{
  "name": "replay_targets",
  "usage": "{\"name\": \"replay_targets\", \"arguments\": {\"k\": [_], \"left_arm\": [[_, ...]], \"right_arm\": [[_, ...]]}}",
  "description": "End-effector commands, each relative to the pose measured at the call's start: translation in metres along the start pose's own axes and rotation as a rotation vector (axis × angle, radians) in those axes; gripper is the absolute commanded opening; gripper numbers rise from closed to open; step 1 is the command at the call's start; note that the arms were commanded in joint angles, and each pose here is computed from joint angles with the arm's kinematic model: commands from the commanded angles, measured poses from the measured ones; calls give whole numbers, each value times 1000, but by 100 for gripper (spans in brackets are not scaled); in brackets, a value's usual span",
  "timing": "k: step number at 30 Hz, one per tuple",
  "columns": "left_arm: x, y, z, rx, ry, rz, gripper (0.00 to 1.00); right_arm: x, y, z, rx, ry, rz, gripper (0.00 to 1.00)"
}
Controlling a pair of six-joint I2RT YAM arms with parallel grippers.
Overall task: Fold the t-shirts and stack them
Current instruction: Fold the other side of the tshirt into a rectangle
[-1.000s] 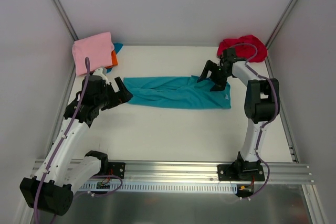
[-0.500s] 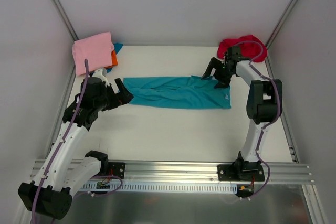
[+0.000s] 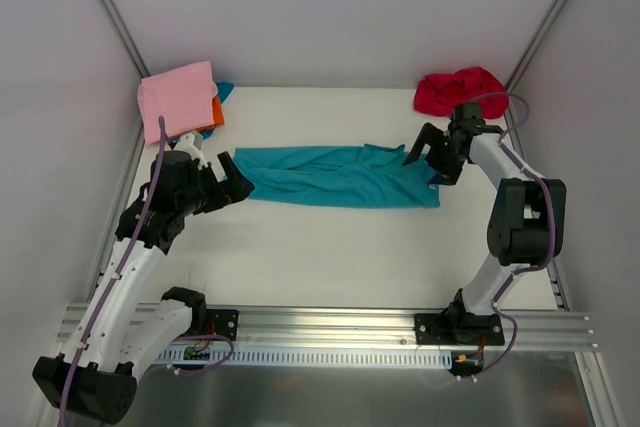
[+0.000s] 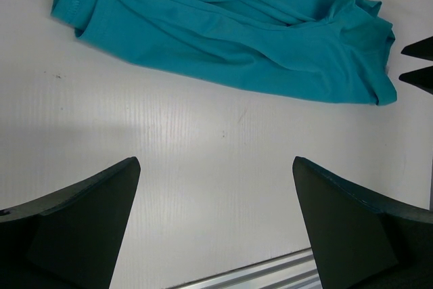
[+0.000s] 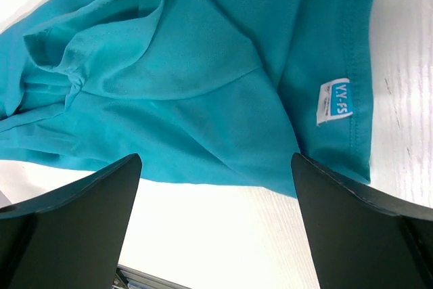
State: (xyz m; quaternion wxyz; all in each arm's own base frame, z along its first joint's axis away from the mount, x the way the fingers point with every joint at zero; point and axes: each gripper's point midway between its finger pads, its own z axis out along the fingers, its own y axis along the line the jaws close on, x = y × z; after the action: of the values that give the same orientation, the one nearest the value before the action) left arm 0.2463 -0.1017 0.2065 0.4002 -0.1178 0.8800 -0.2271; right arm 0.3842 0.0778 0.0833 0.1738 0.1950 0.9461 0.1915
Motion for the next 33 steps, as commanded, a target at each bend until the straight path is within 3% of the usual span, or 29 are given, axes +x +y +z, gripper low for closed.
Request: {"name": "replay_targets", "arguments": {"k": [1,18,21,24,25,27,28,33], "left_arm": [[6,-4,-7,28,15,33,99],[6,-4,-19,28,2,44,99],[7,-3,-19,25,2,45,99],[7,-2,-18,23,5,45,99],[7,-2,-18,22,6,48,99],[7,-2,-18,20,6,49,99],[7,-1,-17,16,7,52,99],[8,1,-16,7,7,52,99]], "right_arm": [[-1,-5,-20,17,-44,-19,100],[31,-28,-7,48,29,-15,95],[35,-31,-3,52,44,-14,89],[37,-31,-1,42,52,-17,55],[38,-31,-1,39,55,-19,34],[35,-37,-2,40,53,-2,17],[35,-37,-3,42,55,-3,2],[31,-45,-14,61,25,11,0]]}}
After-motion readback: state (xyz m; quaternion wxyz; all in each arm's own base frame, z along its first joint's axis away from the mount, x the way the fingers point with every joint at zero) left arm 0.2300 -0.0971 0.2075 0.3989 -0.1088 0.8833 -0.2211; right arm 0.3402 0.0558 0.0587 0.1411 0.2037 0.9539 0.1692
